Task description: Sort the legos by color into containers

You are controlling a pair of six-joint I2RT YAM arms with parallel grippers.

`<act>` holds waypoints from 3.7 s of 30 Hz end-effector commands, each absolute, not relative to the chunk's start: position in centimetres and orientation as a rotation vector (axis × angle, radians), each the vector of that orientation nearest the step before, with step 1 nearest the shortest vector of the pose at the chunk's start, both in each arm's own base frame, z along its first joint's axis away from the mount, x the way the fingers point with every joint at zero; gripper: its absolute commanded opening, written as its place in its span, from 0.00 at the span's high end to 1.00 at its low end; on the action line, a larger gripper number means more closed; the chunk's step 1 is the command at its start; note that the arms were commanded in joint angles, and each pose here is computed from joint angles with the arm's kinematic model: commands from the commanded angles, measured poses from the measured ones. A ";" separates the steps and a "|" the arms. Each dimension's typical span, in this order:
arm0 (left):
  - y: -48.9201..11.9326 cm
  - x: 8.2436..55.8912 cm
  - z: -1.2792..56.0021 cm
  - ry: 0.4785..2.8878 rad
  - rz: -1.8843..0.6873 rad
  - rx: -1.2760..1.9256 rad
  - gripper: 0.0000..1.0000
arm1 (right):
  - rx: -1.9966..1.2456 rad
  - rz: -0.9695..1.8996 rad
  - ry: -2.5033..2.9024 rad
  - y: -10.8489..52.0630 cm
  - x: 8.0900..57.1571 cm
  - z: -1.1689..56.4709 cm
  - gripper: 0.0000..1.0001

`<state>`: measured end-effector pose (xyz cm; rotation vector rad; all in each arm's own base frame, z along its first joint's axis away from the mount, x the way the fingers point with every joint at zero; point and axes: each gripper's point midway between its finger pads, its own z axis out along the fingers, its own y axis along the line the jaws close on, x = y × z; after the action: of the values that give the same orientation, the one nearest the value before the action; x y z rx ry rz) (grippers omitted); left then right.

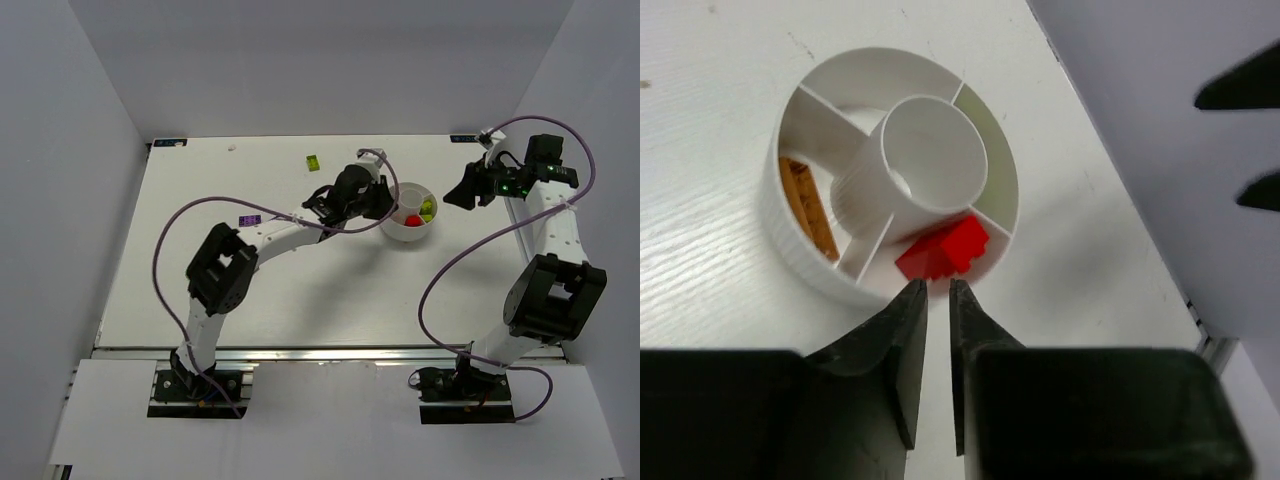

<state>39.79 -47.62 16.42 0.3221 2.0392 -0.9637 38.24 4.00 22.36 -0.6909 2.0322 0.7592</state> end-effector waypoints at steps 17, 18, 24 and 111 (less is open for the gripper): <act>-21.6 34.0 14.5 2.218 -0.488 -0.153 0.33 | -1.210 0.789 1.747 13.1 33.8 23.5 0.75; -21.1 34.3 14.1 2.233 -0.461 -0.127 0.31 | -1.210 0.791 1.750 13.2 33.6 23.3 0.70; -20.7 35.8 8.8 2.444 -0.240 0.210 0.29 | -1.292 0.825 1.693 15.2 31.8 23.5 0.37; -51.5 38.8 21.3 1.393 -1.326 0.772 0.93 | -0.900 0.668 1.723 7.0 35.6 28.0 0.89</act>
<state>38.86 -50.89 19.68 0.7345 1.4806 -1.3166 35.67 7.06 27.09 -0.8870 1.7670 0.6658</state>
